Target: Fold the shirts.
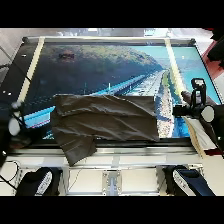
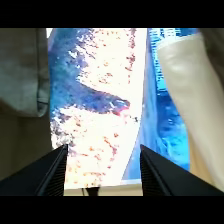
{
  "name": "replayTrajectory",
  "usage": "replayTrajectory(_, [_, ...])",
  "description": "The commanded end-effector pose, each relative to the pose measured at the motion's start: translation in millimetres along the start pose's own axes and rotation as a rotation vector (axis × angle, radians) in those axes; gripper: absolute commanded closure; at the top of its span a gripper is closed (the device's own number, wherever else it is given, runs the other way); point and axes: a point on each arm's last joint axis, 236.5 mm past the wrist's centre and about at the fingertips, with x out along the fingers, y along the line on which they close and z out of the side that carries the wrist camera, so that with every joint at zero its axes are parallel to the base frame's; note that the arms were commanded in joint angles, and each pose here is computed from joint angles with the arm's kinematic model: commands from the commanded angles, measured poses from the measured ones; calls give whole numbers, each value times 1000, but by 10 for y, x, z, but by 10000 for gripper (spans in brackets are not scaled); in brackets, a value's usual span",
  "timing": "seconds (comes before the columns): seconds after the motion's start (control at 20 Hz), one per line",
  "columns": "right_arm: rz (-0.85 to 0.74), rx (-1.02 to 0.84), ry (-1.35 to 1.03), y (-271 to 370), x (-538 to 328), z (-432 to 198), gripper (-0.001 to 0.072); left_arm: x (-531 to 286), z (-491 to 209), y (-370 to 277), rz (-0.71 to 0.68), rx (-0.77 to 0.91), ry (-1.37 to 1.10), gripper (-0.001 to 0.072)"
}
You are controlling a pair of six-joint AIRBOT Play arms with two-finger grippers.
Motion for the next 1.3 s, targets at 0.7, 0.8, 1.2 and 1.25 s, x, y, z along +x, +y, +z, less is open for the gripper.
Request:
replayTrajectory(0.7, [148,54,-29,360,137,-76,191,696,-694,-951,-302,-201,370,273])
replayTrajectory(0.8, [149,55,-28,362,135,-77,192,727,-696,-909,-281,-199,369,274])
replayTrajectory(1.2, [165,66,-53,393,67,-39,192,876,-670,-992,-313,-239,337,298])
replayTrajectory(1.25, [168,68,-52,400,66,-39,192,884,-618,-1015,-323,-247,316,311])
